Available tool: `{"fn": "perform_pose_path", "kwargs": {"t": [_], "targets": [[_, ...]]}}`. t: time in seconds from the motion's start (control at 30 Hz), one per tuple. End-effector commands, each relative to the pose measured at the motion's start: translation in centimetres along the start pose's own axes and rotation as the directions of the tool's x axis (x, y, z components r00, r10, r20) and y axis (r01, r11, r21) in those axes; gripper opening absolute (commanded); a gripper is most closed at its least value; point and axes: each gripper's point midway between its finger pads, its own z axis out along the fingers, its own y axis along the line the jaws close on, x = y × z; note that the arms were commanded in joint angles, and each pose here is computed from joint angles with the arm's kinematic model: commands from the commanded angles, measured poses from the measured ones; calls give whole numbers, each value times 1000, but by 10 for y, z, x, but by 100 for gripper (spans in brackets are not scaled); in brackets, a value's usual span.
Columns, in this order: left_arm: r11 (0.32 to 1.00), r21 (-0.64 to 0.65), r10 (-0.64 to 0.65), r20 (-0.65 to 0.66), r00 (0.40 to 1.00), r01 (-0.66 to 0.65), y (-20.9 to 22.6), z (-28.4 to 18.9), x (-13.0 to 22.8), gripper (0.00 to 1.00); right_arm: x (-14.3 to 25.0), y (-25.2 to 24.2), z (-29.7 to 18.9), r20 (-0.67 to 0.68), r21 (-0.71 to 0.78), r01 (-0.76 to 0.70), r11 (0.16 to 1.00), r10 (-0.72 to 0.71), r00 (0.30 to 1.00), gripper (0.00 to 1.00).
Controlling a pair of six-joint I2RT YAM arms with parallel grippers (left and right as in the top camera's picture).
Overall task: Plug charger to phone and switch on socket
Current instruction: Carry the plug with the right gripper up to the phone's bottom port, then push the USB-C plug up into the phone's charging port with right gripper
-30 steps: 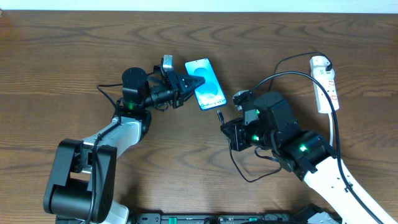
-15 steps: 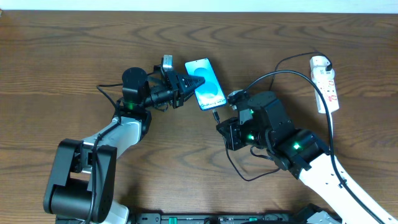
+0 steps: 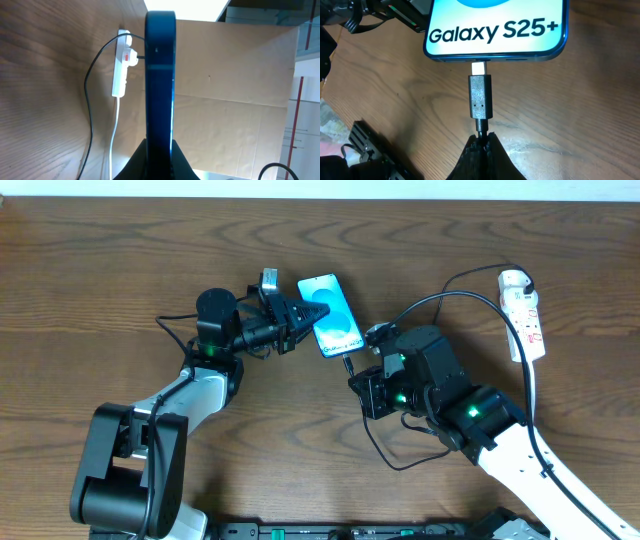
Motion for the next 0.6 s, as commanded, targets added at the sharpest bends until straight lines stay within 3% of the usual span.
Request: {"fn": "perform_pose_path", "kwargs": {"t": [0.0,0.57], "targets": [[998,27,64,-15,998,-64,-14,0,0,8,-1,3,1,3,0,-4,1000,4,1000,1],[998,30,65,-41,997,-63,-14,0,5,7,0,1,4,-3,7,-9,1000,9,1000,1]]}}
